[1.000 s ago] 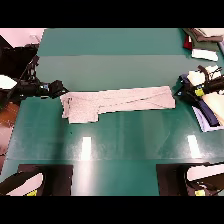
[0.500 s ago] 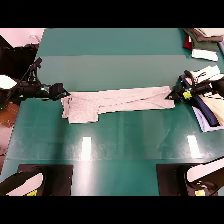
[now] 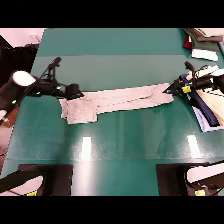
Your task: Fold the shirts.
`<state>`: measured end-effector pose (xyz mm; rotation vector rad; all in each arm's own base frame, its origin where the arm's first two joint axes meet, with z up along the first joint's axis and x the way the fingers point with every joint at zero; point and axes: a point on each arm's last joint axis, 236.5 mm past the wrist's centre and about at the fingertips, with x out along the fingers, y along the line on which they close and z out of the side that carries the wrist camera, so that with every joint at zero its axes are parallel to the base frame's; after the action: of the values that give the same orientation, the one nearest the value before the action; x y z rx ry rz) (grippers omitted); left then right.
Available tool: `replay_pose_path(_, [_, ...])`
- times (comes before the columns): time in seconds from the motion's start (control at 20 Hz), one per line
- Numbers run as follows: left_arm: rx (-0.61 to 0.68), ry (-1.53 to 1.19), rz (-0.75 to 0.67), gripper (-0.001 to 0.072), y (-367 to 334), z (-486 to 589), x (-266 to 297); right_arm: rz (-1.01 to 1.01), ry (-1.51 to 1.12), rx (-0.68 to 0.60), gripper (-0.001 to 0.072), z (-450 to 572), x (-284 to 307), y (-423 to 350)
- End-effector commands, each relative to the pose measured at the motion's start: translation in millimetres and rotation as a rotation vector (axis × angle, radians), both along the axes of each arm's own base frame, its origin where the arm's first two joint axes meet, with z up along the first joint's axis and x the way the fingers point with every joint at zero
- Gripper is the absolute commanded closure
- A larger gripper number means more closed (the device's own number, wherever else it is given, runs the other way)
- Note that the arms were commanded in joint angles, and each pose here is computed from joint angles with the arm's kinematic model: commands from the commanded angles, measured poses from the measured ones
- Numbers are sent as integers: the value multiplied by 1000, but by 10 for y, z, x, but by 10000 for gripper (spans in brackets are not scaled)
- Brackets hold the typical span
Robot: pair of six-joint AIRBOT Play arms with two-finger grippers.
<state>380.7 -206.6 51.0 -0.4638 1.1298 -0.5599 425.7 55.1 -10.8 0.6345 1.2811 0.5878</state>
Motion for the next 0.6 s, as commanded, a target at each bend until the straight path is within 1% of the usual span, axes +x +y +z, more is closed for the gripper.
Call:
replay_pose_path(0.0, [1,6,-103,688,-563,-144,221,74,-113,46,702,585,-8,339])
replay_pose_path(0.15, [7,26,-190,687,-1085,-429,413,181,-219,43,702,1138,14,722])
replay_pose_path(0.3, [13,71,-250,688,-1458,-776,463,290,-341,35,702,1630,7,1190])
replay_pose_path(0.4, [22,121,-280,687,-1552,-988,428,362,-419,35,702,1891,-57,1520])
replay_pose_path(0.55, [40,173,-283,687,-1519,-1171,394,427,-505,40,702,2182,-159,1893])
